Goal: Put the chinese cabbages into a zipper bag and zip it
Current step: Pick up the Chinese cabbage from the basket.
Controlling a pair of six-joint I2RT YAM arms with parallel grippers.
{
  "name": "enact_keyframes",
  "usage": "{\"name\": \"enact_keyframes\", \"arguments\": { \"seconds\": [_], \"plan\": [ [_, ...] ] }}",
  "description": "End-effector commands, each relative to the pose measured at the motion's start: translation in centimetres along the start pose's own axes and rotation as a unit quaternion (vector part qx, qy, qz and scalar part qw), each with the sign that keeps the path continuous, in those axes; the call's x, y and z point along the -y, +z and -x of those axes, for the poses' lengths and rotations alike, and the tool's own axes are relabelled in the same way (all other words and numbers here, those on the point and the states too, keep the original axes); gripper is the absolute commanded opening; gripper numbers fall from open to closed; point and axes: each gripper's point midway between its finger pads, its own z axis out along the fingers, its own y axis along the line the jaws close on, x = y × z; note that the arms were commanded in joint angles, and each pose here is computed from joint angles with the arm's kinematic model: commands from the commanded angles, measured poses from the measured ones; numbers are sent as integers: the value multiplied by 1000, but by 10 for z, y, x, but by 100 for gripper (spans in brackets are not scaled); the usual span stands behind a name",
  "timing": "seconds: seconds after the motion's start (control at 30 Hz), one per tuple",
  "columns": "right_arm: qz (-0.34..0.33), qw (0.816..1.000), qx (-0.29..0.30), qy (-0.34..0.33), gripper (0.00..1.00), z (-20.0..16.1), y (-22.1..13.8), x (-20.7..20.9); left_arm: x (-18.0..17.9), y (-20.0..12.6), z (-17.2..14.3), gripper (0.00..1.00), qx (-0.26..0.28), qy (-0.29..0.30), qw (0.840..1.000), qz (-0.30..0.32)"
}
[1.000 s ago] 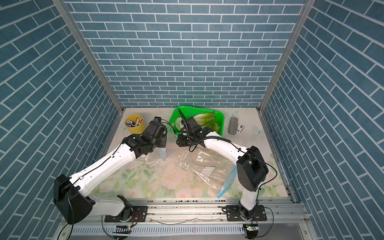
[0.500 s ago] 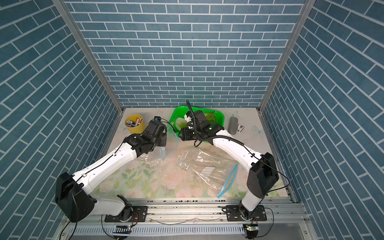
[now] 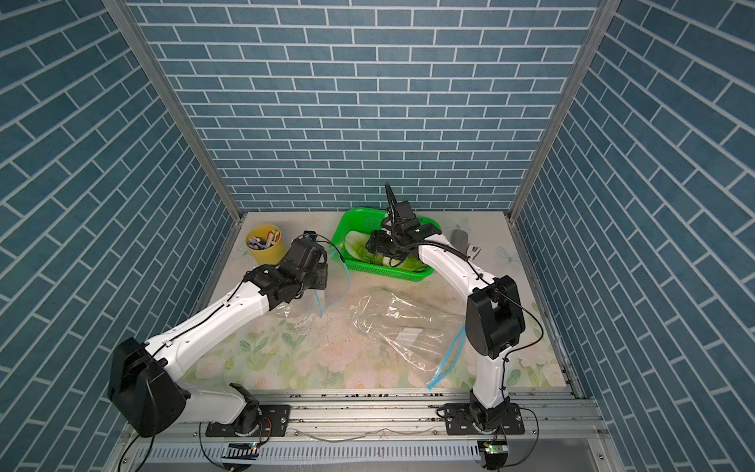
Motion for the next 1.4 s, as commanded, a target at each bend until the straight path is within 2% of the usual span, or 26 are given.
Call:
{"name": "enact_keyframes", "arguments": {
  "seconds": [0.0, 0.3, 0.8, 1.2, 1.37],
  "plan": [
    [-2, 999, 7, 49, 73, 11, 10, 0, -7, -2, -2, 0, 4, -3, 1000, 1],
    [-18, 996, 2, 85, 73, 17, 40, 13, -15, -4, -5, 0, 9, -17, 1000, -1],
    [-36, 993, -5, 113, 73, 26, 67, 27, -15, -3, -7, 0, 7, -23, 1000, -2],
    [-12, 992, -12, 128, 73, 30, 96, 27, -11, -7, -3, 0, 13, -38, 999, -18],
    [20, 992, 0, 123, 65, 39, 101, 18, -9, -7, 0, 0, 12, -39, 999, -21]
  ]
}}
